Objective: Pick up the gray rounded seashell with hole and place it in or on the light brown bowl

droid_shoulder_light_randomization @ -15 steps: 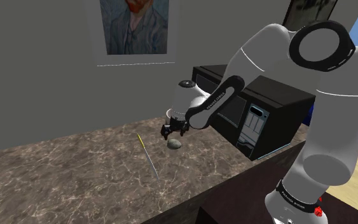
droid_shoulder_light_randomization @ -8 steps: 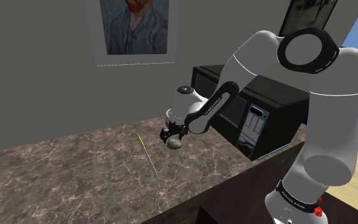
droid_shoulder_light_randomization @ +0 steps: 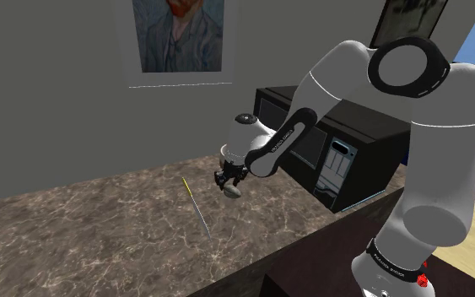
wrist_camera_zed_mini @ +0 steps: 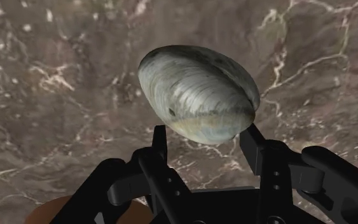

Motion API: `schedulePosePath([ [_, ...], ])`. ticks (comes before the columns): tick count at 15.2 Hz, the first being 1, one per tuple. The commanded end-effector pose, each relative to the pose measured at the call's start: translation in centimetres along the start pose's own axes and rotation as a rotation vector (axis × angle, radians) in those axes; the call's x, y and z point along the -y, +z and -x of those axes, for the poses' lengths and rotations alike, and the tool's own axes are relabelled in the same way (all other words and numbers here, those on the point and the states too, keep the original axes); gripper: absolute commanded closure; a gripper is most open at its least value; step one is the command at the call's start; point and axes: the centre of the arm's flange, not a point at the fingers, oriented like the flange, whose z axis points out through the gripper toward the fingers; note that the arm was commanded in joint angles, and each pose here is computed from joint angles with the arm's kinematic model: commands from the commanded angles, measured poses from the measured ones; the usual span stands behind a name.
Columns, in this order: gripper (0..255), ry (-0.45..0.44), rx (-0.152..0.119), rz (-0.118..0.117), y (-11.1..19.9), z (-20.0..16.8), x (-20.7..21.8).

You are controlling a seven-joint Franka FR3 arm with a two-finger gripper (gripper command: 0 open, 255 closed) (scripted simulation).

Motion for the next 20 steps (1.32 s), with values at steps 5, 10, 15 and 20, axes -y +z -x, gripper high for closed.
schedulePosePath([
  [5, 255, -0.001, 0.007, 0.004, 0.3, 0.3, 0.0],
  [10, 255, -0.001, 0.007, 0.004, -1.3, -0.1, 0.0],
  [15, 255, -0.001, 0.006, 0.004, -2.8, -0.4, 0.1],
  [20, 0, -0.157, 0.029, -0.107, -4.1, 4.0, -0.9],
])
